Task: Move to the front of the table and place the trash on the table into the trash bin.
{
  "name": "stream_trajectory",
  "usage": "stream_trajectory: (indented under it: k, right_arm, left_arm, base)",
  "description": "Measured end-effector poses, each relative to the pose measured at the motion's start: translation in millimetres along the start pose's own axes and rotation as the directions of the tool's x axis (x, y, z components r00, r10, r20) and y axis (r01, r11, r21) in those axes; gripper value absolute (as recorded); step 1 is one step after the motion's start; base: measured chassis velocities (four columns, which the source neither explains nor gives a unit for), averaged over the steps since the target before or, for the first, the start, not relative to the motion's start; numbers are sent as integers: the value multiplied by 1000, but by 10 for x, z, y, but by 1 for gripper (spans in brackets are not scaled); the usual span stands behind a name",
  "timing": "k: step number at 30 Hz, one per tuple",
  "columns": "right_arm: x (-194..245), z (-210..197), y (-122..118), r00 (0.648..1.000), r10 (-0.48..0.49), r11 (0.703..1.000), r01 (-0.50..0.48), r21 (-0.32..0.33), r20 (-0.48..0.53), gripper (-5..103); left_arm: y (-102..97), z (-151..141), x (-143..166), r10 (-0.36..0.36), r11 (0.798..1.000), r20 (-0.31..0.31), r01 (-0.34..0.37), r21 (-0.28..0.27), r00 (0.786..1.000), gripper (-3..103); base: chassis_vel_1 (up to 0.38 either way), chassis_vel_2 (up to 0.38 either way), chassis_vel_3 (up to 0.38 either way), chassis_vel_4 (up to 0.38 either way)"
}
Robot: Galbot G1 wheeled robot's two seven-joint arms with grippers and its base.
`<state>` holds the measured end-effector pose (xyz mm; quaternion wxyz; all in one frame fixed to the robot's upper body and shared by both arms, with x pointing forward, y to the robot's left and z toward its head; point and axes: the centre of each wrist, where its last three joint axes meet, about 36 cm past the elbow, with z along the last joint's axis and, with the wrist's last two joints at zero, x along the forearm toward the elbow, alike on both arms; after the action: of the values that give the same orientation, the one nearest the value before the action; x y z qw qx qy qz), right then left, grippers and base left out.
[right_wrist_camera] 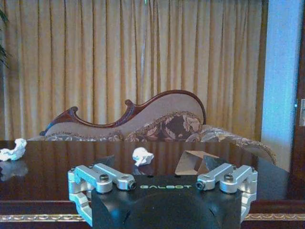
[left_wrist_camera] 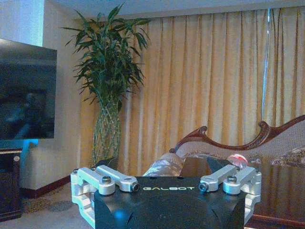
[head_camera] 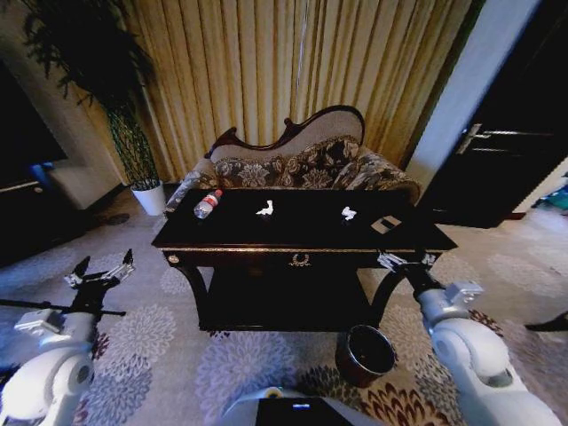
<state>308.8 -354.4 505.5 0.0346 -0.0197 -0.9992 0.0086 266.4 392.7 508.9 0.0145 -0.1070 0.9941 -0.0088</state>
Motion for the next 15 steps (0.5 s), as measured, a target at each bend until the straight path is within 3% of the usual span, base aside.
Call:
stream_trajectory:
  k: [8,15]
  right_arm:
    - [-78,-3,-4,999,-25,1000,26,18,-28,100]
    - [-180,-55,-66,999,-32,999,33,43,-21,100]
  left_arm:
    - [-187,-6,1,34,999,-15,-34,8,999,100]
    - [-266,43,22,18,1000,-4,-18,-12,1000,100]
  base:
    - [0,0,0,0]
    - [0,0,0,0]
